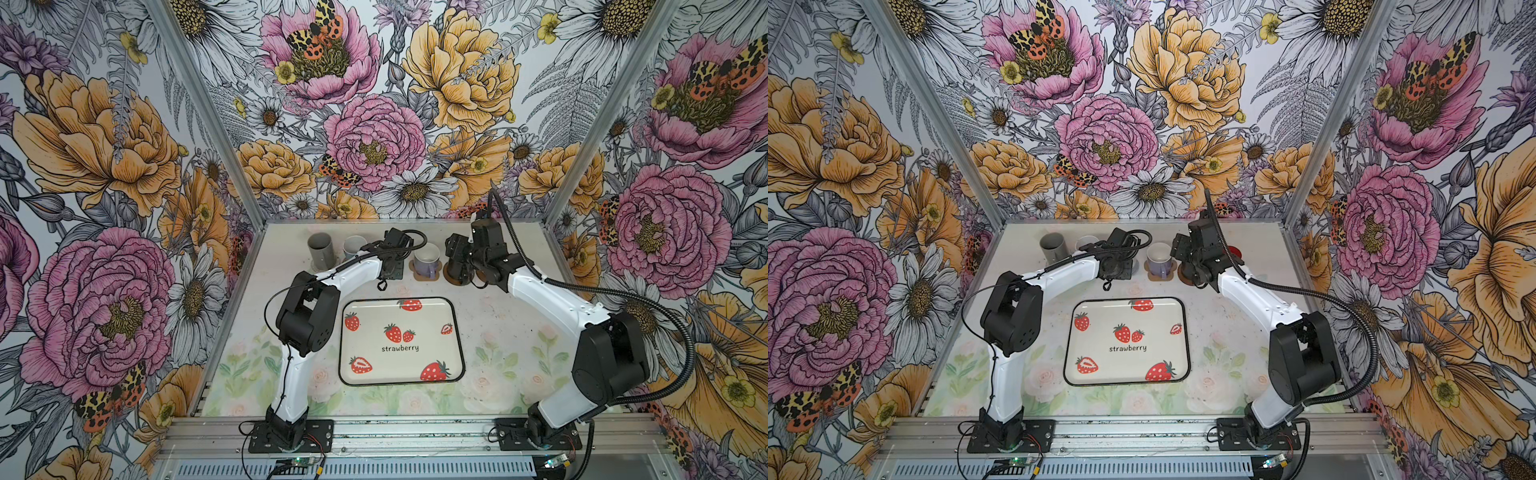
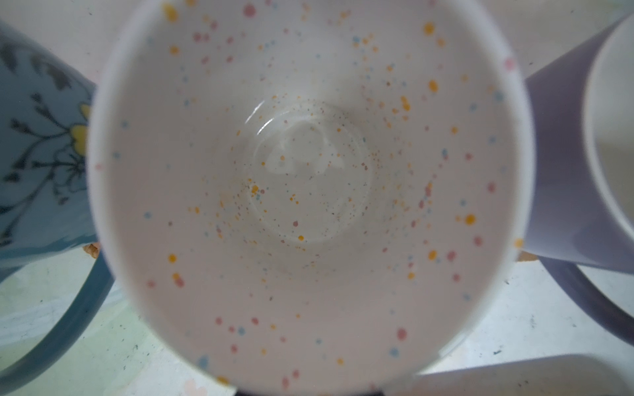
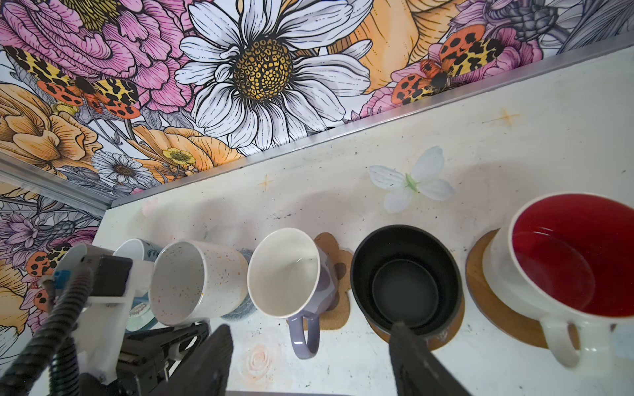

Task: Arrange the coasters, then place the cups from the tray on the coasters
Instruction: 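Lower the speckled mug onto the blue-grey woven coaster with the left gripper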

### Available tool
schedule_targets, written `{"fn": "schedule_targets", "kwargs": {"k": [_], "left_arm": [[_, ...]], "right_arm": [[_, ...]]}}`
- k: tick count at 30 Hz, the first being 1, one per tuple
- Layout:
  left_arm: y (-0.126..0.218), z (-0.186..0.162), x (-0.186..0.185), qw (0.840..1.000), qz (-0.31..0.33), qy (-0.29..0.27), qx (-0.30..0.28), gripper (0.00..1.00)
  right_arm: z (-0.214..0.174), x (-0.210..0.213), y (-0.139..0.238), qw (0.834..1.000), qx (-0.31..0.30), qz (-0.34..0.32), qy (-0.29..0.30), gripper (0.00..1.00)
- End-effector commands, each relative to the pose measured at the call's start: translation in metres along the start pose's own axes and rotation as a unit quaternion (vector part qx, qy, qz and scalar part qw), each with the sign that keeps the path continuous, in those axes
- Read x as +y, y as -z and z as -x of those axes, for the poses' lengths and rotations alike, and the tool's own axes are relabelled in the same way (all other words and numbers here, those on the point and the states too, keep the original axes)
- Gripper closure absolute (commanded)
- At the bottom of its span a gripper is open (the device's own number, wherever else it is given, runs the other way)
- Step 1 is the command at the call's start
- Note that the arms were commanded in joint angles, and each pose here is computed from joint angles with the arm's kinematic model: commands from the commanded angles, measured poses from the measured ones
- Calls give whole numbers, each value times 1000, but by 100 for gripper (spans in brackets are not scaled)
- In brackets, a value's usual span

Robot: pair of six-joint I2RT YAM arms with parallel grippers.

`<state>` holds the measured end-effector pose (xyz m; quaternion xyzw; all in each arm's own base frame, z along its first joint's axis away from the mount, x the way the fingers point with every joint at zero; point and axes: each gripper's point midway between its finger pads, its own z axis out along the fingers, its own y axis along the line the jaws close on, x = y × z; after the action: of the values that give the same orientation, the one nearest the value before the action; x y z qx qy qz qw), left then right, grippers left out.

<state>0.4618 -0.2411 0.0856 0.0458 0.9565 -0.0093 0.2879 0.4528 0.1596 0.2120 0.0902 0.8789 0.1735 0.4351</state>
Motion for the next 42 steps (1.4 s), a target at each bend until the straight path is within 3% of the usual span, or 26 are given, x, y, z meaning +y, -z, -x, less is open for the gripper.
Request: {"fn": "schedule_targets", "kwargs": {"k": [1, 42], "left_arm": [[22, 47, -4, 997, -11, 12, -74, 100], [11, 40, -1, 999, 9, 5, -53, 100]], "right_arm": [[-1, -2, -5, 1000, 0, 3, -3, 26], [0, -1, -6, 1000, 2, 6, -4, 26]]}}
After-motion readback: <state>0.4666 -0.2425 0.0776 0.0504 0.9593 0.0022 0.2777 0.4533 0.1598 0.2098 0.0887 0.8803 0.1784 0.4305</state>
